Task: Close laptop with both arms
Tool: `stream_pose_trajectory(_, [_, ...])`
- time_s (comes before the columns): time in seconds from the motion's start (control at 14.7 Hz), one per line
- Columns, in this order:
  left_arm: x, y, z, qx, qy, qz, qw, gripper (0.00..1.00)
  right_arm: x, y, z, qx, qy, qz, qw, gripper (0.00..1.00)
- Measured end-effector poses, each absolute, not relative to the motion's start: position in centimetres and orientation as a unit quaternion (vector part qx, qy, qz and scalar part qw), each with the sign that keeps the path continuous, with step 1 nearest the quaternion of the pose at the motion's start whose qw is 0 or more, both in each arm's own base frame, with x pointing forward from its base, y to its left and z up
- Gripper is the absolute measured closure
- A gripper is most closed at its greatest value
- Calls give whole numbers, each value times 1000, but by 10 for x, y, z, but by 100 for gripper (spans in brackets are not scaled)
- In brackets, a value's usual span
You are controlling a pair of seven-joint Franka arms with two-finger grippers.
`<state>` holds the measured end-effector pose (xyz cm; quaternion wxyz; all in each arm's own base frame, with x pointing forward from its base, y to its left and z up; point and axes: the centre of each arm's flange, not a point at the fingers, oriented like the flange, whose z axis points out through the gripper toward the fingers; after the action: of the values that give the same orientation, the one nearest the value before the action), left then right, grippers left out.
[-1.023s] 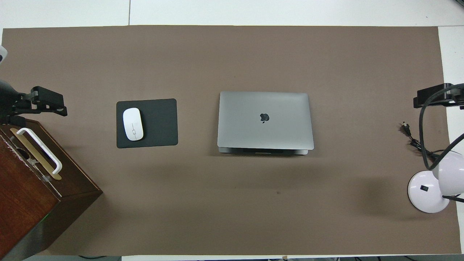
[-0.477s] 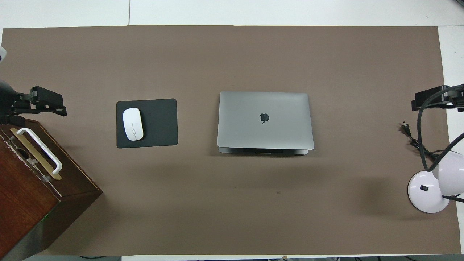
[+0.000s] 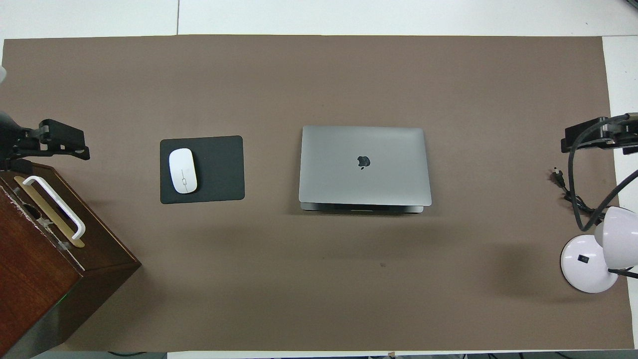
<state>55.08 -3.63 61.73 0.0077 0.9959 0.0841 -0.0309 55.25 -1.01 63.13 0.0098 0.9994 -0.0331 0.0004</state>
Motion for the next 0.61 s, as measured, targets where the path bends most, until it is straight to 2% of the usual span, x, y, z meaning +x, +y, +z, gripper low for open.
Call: stream_pose_trajectory(0.61, [551, -36, 617, 996, 84, -31, 8, 0, 564, -18, 621, 999, -39, 7, 9, 0])
